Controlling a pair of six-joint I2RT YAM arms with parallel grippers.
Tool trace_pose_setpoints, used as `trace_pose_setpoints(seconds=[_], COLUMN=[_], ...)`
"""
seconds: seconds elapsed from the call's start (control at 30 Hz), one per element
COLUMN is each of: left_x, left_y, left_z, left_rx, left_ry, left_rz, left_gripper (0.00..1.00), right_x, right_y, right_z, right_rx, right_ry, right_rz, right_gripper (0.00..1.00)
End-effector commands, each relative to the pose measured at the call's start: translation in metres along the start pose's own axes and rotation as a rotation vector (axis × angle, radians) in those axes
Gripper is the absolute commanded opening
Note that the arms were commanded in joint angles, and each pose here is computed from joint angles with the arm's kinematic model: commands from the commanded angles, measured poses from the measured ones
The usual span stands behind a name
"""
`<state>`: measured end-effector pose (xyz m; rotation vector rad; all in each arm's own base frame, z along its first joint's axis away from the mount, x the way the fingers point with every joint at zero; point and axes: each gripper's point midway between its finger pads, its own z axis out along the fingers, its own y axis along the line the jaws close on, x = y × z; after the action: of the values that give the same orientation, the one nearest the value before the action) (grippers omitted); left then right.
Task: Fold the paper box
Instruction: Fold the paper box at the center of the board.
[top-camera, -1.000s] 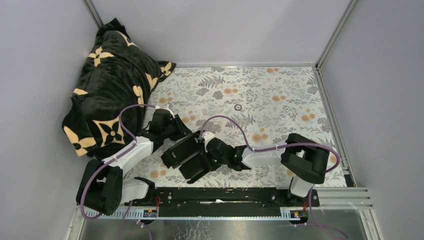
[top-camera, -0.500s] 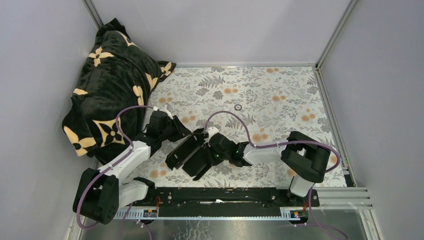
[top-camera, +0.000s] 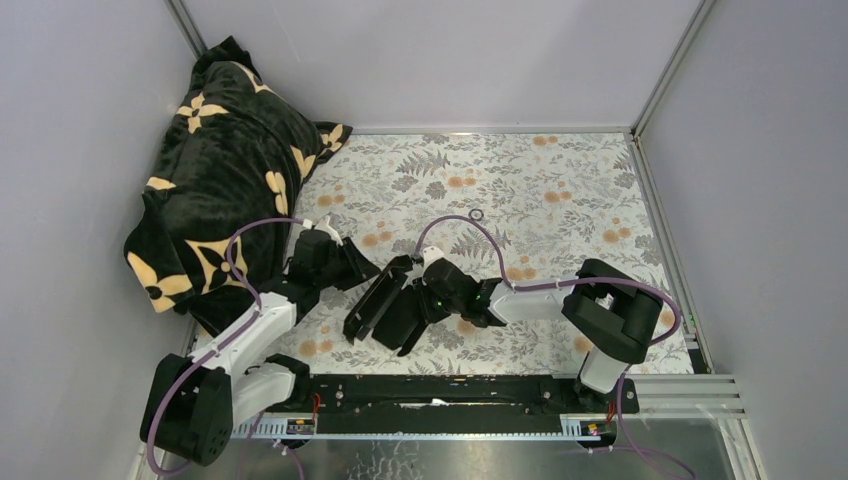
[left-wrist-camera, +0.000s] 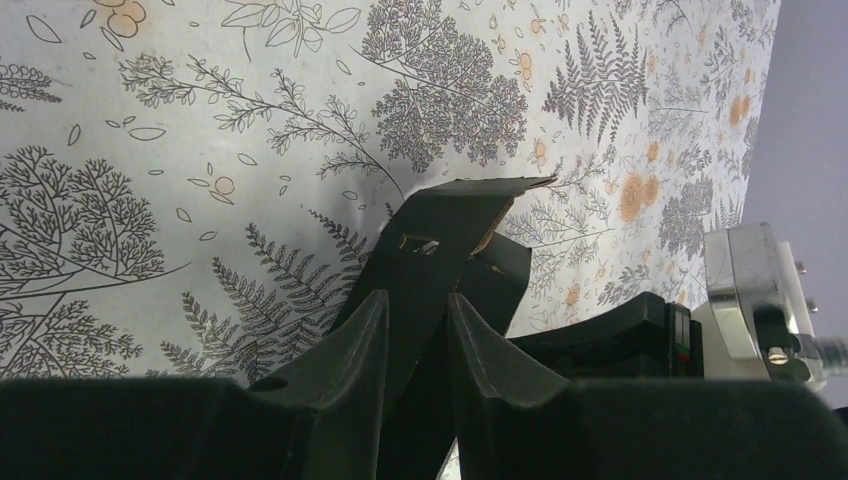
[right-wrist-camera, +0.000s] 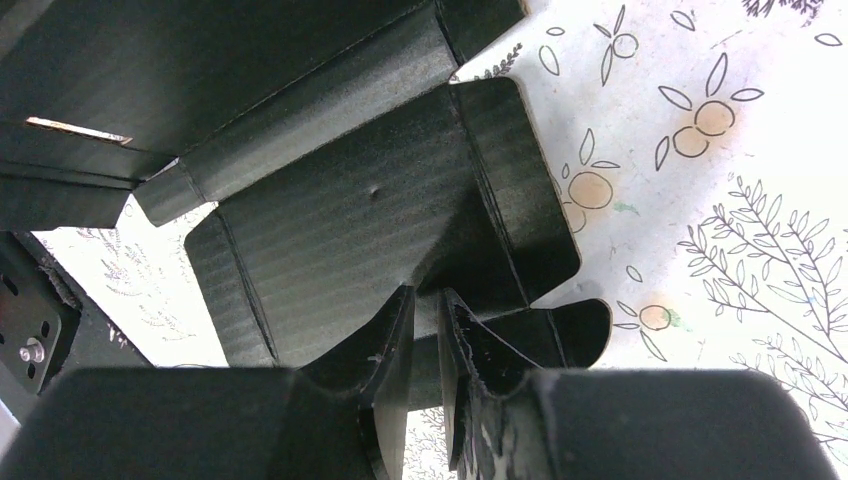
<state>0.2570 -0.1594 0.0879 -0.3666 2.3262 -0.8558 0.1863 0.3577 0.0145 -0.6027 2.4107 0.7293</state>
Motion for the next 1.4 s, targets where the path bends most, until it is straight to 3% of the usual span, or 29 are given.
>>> trace_pose_setpoints(seconds=[0.0, 1.37], left_x=[0.004, 0.032], left_y=[0.002, 0.000], left_z=[-0.006, -0.020], left_rx=[-0.003, -0.001], left_ry=[0.008, 0.034], left_rz=[-0.003, 0.009], left_gripper=[0.34, 0.36], right_x=[0.031, 0.031], right_y=[-0.037, -0.036], right_z=[0.004, 0.010], right_rx=[0.121, 0.103], right_ry=[0.092, 0.107], right_rz=[-0.003, 0.006], right_gripper=[0.23, 0.23])
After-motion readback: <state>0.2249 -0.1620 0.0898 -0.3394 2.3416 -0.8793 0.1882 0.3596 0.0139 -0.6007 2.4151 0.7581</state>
